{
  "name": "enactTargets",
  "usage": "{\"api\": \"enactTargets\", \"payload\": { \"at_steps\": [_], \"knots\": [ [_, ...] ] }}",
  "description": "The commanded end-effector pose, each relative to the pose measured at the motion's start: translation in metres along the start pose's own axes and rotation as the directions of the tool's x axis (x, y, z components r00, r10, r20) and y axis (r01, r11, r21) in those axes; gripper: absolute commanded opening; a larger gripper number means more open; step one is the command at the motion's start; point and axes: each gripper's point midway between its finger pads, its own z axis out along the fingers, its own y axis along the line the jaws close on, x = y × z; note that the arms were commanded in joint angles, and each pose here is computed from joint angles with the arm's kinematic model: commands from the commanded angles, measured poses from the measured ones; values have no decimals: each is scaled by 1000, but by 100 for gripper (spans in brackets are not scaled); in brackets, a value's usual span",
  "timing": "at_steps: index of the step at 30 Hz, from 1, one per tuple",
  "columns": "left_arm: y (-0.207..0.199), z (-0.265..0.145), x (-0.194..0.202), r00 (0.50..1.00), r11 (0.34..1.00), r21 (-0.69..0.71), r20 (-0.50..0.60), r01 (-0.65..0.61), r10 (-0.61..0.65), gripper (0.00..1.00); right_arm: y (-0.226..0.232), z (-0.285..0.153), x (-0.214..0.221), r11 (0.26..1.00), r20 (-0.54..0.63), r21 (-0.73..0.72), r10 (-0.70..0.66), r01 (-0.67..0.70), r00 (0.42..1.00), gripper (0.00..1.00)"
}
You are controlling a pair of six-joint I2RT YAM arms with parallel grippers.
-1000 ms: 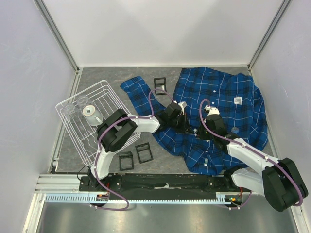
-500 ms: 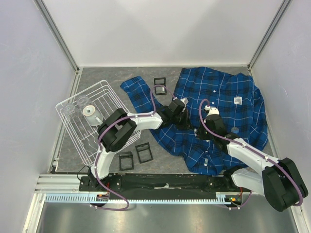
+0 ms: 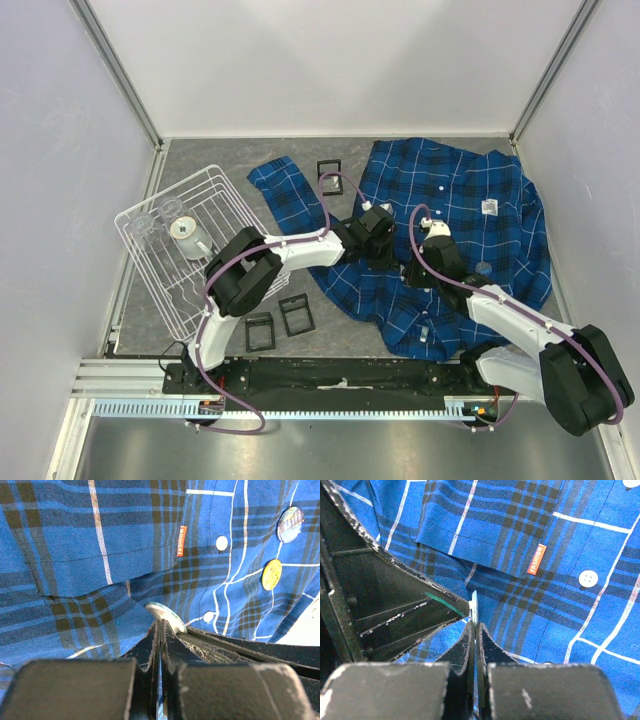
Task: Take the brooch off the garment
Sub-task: Remove the brooch from the clothes.
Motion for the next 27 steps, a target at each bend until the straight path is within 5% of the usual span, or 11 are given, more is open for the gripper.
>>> {"api": "enactTargets", "payload": {
  "at_steps": [1,11,27],
  "knots": [
    [-3,6,-7,1000,1000,-16,21,-5,6,2,6,-1,-4,1000,4,-15,-19,19,1000,0],
    [9,3,-4,999,997,-76,46,9,-6,2,5,-1,-4,1000,3,-13,-18,18,1000,0],
    [-15,8,2,1000,1000,15,-2,15,-15,2,8,1,-1,999,-7,-29,-30,29,1000,0]
  ]
}}
